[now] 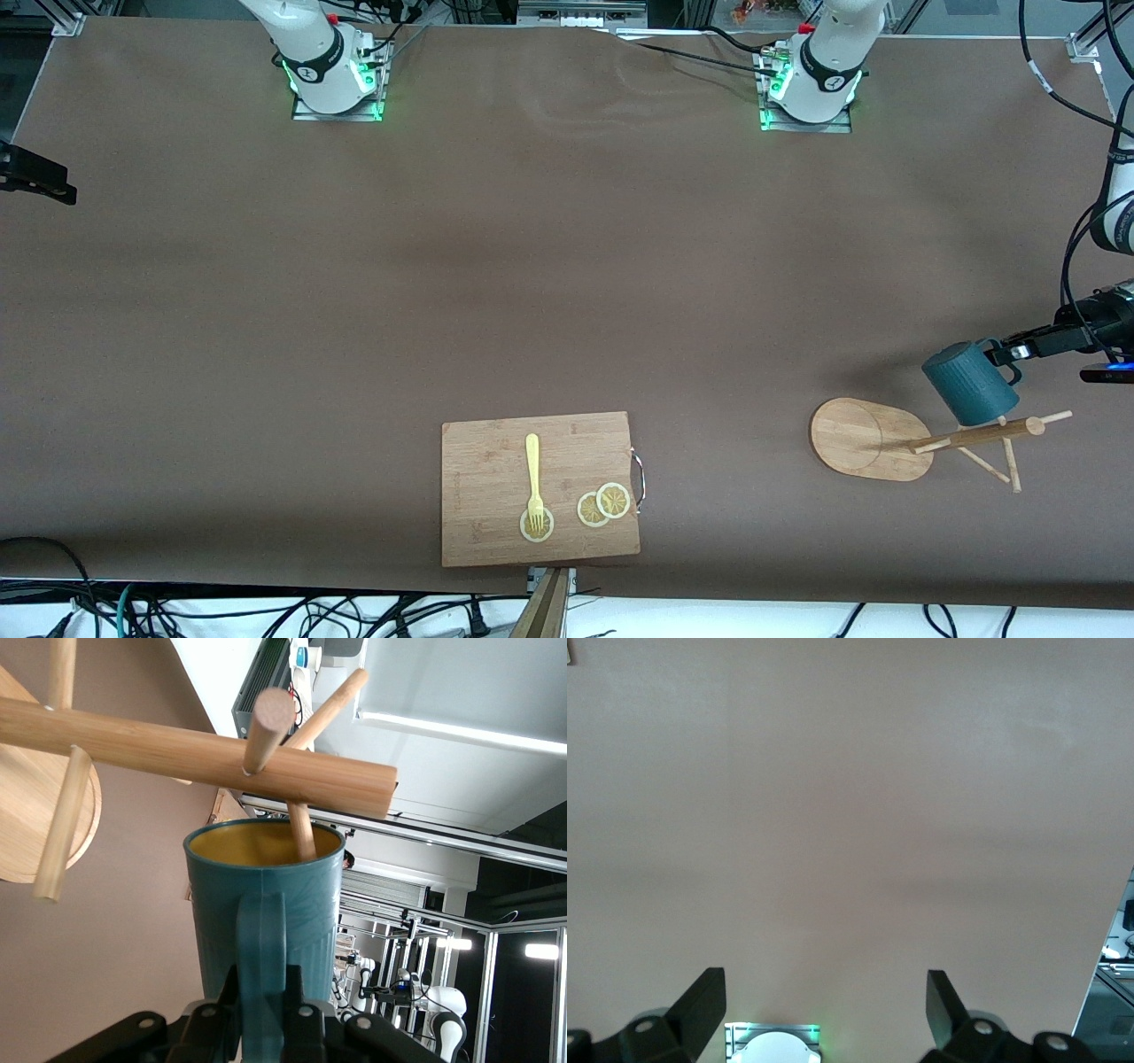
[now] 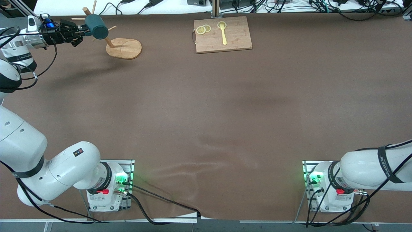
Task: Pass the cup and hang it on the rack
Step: 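Hang the mug handle on a rack peg with the left gripper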
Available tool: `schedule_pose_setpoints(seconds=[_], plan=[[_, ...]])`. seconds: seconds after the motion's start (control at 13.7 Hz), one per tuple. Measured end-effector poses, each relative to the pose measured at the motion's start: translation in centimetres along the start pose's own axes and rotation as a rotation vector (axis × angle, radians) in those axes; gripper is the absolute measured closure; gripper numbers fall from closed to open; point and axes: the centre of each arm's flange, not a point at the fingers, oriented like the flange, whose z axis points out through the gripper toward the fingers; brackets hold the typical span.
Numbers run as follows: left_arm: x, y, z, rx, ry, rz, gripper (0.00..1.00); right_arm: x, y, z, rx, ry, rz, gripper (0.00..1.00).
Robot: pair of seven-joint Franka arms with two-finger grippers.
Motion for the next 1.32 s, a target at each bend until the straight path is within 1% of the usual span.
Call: schedule_pose_setpoints(seconds=[0.37,0.73,0.88,0.95,1.03,1.1,1.32], plan=[[0.5,-0.7,0.1,-0.035,0.024,-0.036,0.79,0.0,0.0,0.0,0.000,0.000,0.000,0.00],[0.9,-0.9,0.0,-0.039,0.036,-0.049,0.78,0.0,0.0,0.0,0.000,0.000,0.000,0.00],[1.4,-1.3,-0.4,-0.031,0.057,-0.052,0.69,0.0,0.0,0.0,0.000,0.000,0.000,0.00],[1.7,-1.6,-0.5,-0.027,0.067,-0.053,0.69,0.0,0.0,0.0,0.000,0.000,0.000,0.00],[2.0,-1.8,-0.7,-0.021,0.080,-0.054,0.63,0.0,0.0,0.0,0.000,0.000,0.000,0.00],[2.2,-1.9,-0.8,-0.018,0.088,-0.051,0.55,0.0,0.0,0.0,0.000,0.000,0.000,0.00],[2.6,-1.5,-2.1,0.004,0.116,-0.038,0.22,0.0,0.0,0.0,0.000,0.000,0.000,0.00]])
